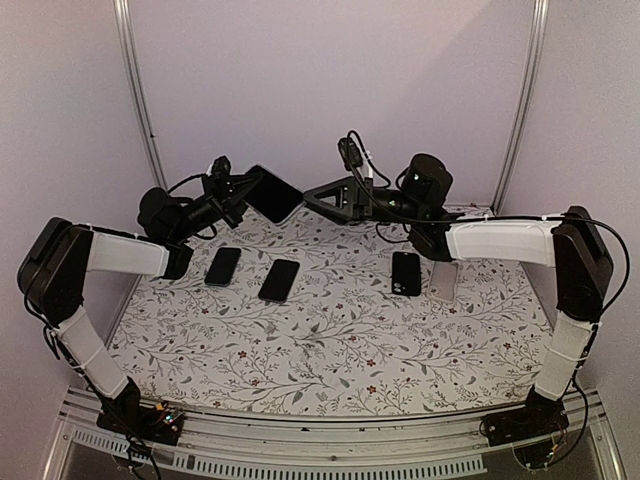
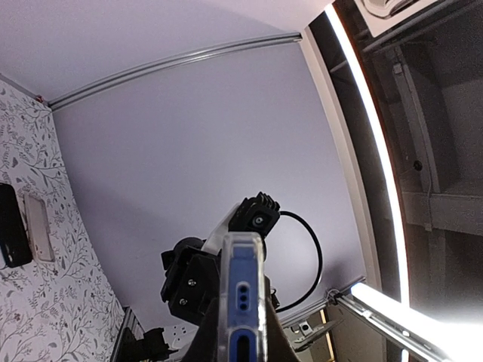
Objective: Take the phone out of the phone case
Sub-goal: Remove the bottom right corner of the phone case from the phone.
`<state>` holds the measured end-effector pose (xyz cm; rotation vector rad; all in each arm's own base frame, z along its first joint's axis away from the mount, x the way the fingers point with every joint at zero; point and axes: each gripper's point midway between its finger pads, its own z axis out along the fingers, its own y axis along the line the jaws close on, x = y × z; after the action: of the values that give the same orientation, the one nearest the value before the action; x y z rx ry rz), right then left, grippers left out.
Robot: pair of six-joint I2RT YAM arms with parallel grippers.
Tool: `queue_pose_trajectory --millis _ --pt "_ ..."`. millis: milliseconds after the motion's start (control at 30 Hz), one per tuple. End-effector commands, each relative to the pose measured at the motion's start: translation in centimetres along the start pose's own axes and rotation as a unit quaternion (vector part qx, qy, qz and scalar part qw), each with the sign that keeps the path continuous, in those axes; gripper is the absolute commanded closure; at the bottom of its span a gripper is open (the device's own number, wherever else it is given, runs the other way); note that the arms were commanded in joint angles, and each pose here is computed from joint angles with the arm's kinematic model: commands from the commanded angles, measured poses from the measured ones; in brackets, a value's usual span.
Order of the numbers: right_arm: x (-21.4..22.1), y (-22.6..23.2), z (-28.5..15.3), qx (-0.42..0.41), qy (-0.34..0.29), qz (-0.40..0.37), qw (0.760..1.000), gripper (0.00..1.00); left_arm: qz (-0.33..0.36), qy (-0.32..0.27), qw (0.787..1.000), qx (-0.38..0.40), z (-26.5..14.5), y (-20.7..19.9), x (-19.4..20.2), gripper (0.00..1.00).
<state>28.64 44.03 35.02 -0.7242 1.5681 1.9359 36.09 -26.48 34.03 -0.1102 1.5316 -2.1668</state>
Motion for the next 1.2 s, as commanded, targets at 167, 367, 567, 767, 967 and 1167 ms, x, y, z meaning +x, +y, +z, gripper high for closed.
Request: queue_pose_trajectory --millis 167,367,567,767,967,1167 --pt "-1.3 1.2 0.2 -0.025 -0.013 -0.011 1.0 0.73 0.054 0.003 0.997 0.059 0.9 -4.7 0.4 1.0" --pt "-1.4 1.0 0.4 -0.027 -0.013 -0.006 1.0 0.87 0.063 0.014 0.995 0.072 1.2 -5.5 1.0 1.0" --pt "-1.2 1.4 0.4 -0.046 -0.014 -0.009 0.999 1.0 0.056 0.018 0.991 0.121 1.4 -7.1 1.7 1.0" --pt "-1.3 2.7 1.8 -0.081 -0.006 -0.027 0.996 1.0 0.049 0.05 0.986 0.152 3.3 -8.5 3.8 1.0" --pt "-1.3 2.8 2.5 -0.095 -0.002 -0.024 0.995 1.0 0.065 0.073 0.977 0.188 4.0 -10.3 5.0 1.0" --pt "-1.1 2.9 2.7 -0.098 0.001 -0.018 0.995 1.0 0.07 0.094 0.97 0.211 4.4 -11.4 5.9 1.0"
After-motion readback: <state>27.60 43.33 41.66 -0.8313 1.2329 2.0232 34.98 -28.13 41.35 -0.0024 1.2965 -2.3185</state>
